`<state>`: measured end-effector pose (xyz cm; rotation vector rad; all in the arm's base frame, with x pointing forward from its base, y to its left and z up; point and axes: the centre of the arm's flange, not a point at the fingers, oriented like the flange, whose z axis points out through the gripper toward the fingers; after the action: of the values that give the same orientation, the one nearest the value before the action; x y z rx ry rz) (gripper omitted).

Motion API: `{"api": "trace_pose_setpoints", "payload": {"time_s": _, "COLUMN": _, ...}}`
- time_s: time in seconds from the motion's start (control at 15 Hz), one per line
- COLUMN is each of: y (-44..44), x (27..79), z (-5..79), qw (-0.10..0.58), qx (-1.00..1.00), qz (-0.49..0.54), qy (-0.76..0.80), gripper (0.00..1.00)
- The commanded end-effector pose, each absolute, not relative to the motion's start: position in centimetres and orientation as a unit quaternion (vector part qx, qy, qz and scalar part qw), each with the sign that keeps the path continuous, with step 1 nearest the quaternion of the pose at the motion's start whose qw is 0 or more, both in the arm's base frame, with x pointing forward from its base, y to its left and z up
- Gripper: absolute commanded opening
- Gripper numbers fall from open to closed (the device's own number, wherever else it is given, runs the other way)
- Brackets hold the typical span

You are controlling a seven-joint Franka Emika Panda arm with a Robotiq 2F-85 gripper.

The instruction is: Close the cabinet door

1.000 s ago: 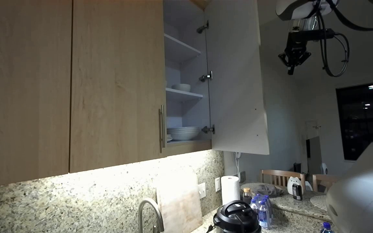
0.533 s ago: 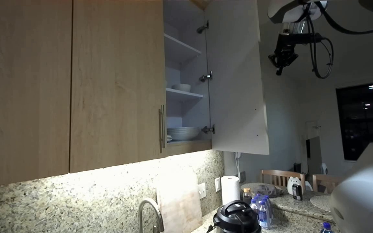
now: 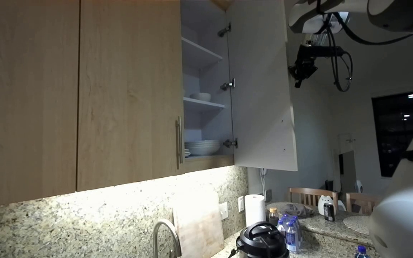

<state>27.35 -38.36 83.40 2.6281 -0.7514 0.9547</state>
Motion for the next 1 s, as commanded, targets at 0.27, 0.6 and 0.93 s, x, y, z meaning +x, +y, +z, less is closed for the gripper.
{"api": "trace_pose_setpoints", "payload": {"time_s": 0.27, "y": -36.5, "x": 29.9, "z": 85.2, "qw": 0.116, "qx": 0.919, "qz": 0.360, "qy": -0.106, "gripper": 0.04}}
{"api": "trace_pose_setpoints", "payload": {"time_s": 0.6, "y": -33.2, "x": 33.6, "z": 86.3, "qw": 0.088, "qx": 0.912, "qz": 0.399, "qy": -0.033, "gripper": 0.04}}
{"api": "trace_pose_setpoints", "payload": {"time_s": 0.93, "y": -30.6, "x": 37.2, "z": 87.7, "qw": 0.072, "qx": 0.906, "qz": 0.417, "qy": 0.012, "gripper": 0.04}}
